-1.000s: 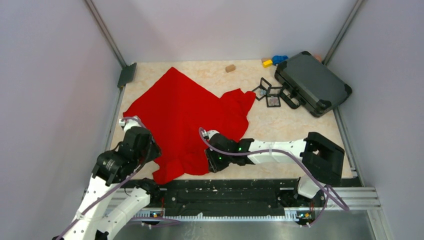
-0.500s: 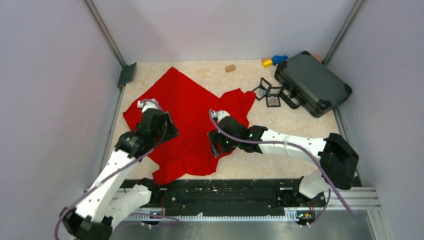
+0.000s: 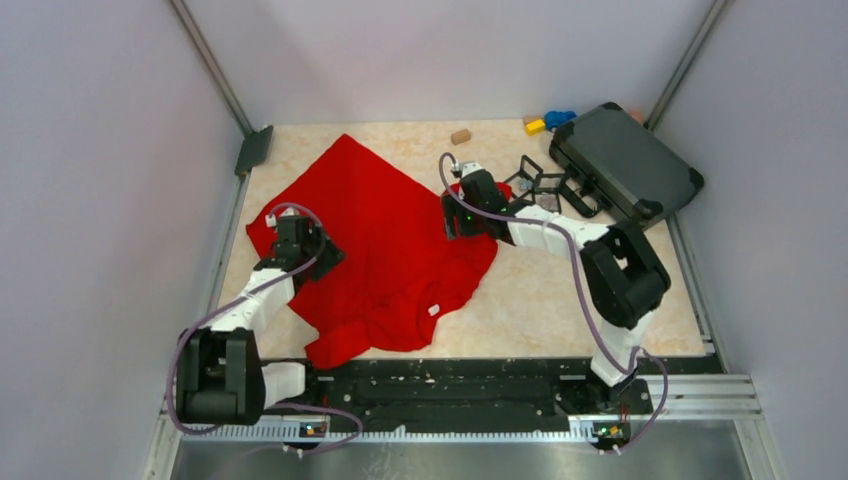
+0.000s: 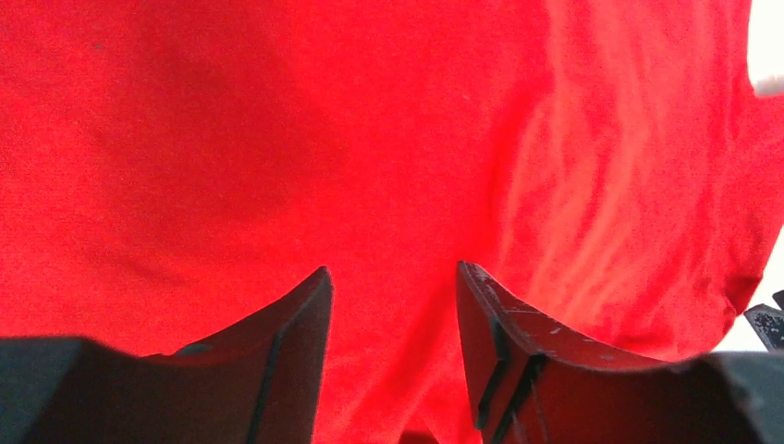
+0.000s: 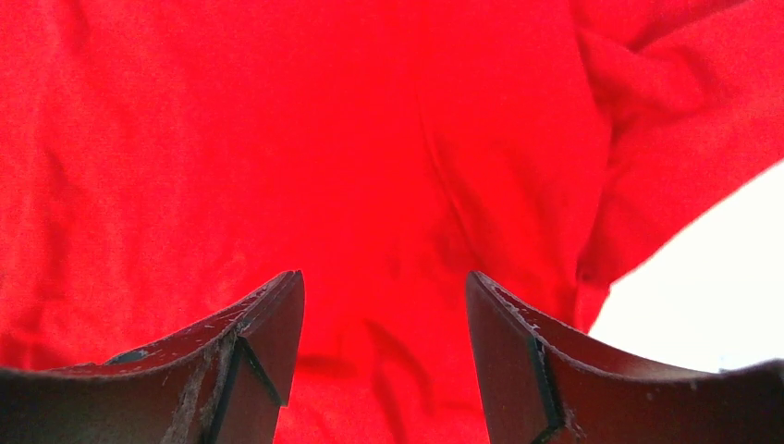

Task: Pin the brooch onto the clothing

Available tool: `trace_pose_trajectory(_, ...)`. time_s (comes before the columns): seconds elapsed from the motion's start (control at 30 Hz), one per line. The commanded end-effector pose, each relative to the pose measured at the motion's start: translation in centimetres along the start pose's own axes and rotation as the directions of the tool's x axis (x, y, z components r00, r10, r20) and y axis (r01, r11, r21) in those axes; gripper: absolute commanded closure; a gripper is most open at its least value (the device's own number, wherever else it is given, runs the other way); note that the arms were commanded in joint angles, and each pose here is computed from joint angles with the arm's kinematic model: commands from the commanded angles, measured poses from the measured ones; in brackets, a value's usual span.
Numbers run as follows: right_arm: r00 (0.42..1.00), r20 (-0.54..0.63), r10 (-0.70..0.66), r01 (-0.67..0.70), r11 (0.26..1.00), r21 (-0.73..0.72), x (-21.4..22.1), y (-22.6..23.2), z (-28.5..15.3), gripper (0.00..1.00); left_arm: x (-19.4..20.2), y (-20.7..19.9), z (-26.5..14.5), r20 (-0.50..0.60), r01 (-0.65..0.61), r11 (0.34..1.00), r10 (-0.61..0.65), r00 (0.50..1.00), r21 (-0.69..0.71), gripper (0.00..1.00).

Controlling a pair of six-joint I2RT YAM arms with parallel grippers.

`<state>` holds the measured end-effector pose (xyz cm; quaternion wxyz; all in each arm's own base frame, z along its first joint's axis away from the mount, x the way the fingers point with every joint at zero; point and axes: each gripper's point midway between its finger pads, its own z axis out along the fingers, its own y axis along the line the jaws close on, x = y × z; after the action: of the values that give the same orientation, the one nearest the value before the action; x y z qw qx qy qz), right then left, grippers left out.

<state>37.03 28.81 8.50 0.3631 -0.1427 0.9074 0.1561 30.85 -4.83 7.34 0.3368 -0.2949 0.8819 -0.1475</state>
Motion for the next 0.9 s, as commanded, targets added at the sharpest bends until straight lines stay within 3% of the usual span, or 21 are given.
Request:
trace_pose_trajectory(0.0, 0.998, 0.057, -0.028, 0.03, 0.999, -0.041, -3.1, -0.1, 2.5, 0.35, -1.2, 0.6, 1.5, 0.031, 0.088, 0.993, -0.091, 0.995, 0.081, 0.47)
trace_pose_trajectory(0.17, 1.0, 0.02, -0.021, 0.023, 0.998, -0.065, -2.6, -0.2, 4.9, 0.35, -0.7, 3.0, 2.8, -0.009, 0.162, 0.985, -0.162, 0.987, 0.051, 0.5)
trace_pose_trajectory(0.57, 0.997, -0.06, 0.049, -0.051, 0.998, -0.031, -0.2, -2.2, 7.1, 0.35, -1.7, 6.9, 2.9, 0.029, 0.264, 0.964, -0.264, 0.964, 0.005, 0.51)
trace_pose_trajectory(0.73, 0.997, -0.056, 0.045, -0.048, 0.997, -0.064, -0.9, -1.6, 6.8, 0.35, -1.3, 6.1, 2.4, -0.041, 0.231, 0.973, -0.23, 0.972, 0.024, 0.5)
trace_pose_trajectory(0.87, 0.999, -0.031, 0.014, -0.018, 0.992, -0.122, -3.9, -0.1, 4.6, 0.35, -2.8, 4.0, 1.0, -0.04, 0.171, 0.982, -0.168, 0.985, 0.083, 0.4)
